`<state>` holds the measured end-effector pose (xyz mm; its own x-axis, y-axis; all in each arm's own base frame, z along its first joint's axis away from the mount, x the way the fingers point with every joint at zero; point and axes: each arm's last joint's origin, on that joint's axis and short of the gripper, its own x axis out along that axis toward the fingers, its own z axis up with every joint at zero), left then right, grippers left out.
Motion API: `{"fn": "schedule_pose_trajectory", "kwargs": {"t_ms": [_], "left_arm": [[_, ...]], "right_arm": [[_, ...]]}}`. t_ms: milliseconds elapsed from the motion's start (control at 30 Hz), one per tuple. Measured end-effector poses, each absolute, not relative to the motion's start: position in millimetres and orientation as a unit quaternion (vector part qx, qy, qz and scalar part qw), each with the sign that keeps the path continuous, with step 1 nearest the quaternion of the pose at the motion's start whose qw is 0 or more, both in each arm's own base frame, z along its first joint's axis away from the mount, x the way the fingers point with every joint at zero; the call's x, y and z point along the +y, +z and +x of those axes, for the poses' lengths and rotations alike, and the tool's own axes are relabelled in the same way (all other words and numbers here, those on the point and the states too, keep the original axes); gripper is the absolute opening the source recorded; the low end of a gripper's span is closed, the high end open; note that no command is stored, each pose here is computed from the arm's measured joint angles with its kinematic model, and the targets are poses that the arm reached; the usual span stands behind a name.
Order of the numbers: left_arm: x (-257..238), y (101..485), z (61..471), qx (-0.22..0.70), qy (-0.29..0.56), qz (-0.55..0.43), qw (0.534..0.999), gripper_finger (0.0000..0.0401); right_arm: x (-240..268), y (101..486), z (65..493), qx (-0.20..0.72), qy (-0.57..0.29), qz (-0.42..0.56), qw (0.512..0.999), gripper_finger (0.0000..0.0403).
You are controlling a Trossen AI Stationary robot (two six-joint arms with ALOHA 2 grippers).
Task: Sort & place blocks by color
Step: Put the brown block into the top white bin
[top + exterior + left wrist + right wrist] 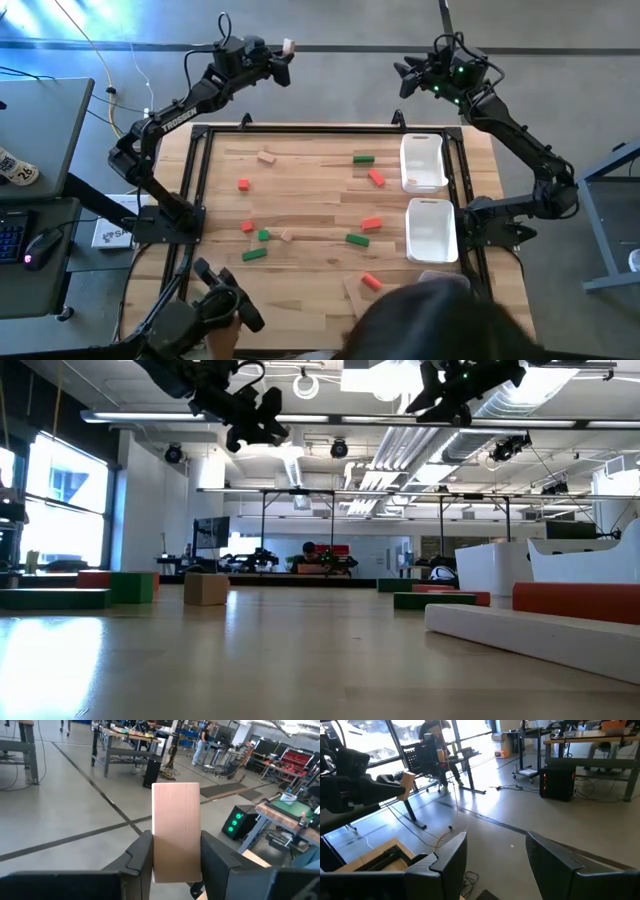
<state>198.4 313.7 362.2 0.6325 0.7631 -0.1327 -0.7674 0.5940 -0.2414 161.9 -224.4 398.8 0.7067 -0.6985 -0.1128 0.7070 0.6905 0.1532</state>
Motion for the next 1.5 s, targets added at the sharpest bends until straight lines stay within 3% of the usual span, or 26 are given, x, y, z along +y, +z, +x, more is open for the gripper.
{"fn": "schedule_pose_trajectory", "kwargs": {"t_ms": [467, 800, 1300, 1500], "left_arm": [[255, 361, 270, 0.074, 0.366, -0.012, 0.928, 0.0098], [201, 356, 311, 0.107, 0.354, 0.003, 0.929, 0.0098], [176, 348, 332, 0.112, 0.304, -0.017, 0.946, 0.0098], [170, 343, 334, 0.146, 0.281, 0.022, 0.948, 0.0098]], "right_arm": [[-210, 390, 176, 0.042, -0.276, 0.217, 0.935, 0.0190], [-188, 386, 196, 0.068, -0.183, 0.281, 0.940, 0.0190], [-155, 383, 234, 0.057, -0.183, 0.342, 0.920, 0.0190], [-149, 371, 256, 0.072, -0.175, 0.367, 0.911, 0.0190]]}}
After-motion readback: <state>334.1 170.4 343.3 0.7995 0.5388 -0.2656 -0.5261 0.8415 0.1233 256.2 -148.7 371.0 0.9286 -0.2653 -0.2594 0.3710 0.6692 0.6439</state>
